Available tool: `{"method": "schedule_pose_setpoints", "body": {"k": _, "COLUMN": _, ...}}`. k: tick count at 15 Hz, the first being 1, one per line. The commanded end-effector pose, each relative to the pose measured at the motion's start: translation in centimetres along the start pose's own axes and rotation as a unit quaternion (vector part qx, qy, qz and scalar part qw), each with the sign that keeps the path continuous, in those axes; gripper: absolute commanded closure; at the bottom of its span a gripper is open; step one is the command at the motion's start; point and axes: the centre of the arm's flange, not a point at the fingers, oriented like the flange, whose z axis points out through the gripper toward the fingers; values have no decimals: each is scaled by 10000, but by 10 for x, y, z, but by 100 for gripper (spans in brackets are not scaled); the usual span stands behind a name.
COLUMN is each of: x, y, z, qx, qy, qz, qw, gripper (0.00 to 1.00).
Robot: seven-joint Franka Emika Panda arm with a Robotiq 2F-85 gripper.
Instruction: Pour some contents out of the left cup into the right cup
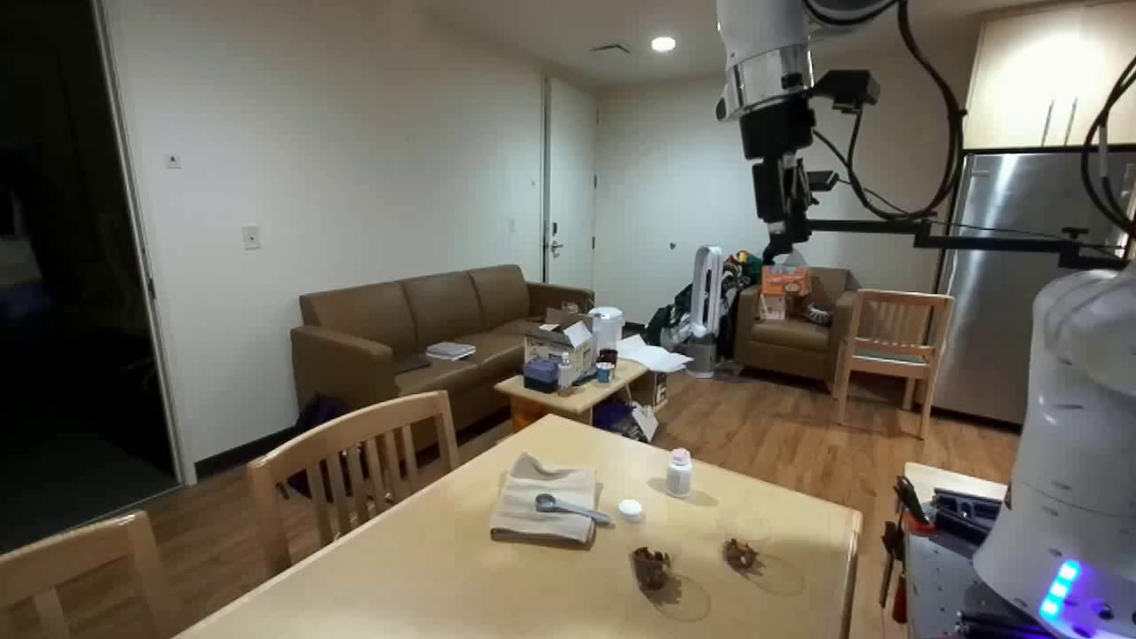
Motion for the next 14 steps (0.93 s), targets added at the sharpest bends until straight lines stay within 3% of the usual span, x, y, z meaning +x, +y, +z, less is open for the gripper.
{"method": "schedule_pose_setpoints", "body": {"k": 1, "x": 0, "y": 0, "z": 0, "qx": 0, "qy": 0, "qz": 0, "qw": 10000, "gripper": 0}}
{"method": "schedule_pose_setpoints", "body": {"k": 6, "x": 8, "y": 1, "z": 4, "qx": 139, "qy": 292, "qz": -246, "qw": 9992, "gripper": 0}}
{"method": "schedule_pose_setpoints", "body": {"k": 14, "x": 74, "y": 19, "z": 64, "qx": 1051, "qy": 453, "qz": -986, "qw": 9885, "gripper": 0}}
